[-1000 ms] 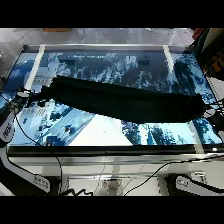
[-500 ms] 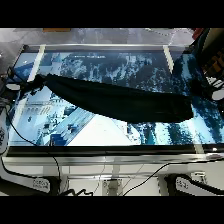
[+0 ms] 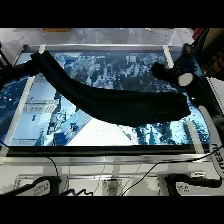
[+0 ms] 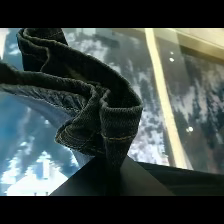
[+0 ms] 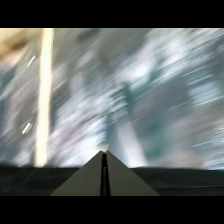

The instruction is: Fold the clothes and pants, and hang the long-sleeved shirts on hangers.

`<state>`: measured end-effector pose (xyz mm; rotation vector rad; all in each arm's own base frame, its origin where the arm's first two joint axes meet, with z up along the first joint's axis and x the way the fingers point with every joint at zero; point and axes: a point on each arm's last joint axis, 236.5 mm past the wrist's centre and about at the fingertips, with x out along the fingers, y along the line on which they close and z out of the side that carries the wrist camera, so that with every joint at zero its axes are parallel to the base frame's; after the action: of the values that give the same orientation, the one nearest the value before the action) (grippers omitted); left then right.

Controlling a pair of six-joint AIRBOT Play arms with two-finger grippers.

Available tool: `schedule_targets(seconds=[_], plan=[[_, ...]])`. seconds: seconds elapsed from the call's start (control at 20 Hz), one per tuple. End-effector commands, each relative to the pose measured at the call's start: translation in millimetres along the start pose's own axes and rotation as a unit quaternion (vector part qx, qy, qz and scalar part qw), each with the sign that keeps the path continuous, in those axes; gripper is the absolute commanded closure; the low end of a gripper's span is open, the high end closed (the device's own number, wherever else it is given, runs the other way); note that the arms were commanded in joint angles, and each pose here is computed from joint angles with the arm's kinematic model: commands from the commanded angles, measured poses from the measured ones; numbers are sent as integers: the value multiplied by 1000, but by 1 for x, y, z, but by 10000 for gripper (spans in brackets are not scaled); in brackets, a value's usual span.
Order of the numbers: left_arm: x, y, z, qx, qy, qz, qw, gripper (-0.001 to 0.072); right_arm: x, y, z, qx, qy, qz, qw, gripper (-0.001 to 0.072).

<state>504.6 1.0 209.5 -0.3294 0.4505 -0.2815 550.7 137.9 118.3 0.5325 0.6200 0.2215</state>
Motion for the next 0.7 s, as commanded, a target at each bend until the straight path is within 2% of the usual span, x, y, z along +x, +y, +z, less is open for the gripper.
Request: schedule_targets(seconds=[0.0, 0.25, 0.4, 0.65], plan=[[-39, -48, 9, 43, 1, -39, 998, 681, 47, 83, -74, -13, 84, 61, 995, 670], [-56, -91, -9, 68, 36, -88, 993, 681, 84, 173, -199, -9, 234, 120, 965, 670], [-48, -99, -16, 69, 47, -100, 991, 682, 76, 226, -257, -51, 278, 166, 945, 670], [-36, -112, -28, 71, 65, -118, 988, 681, 48, 267, -337, -96, 338, 195, 916, 670]])
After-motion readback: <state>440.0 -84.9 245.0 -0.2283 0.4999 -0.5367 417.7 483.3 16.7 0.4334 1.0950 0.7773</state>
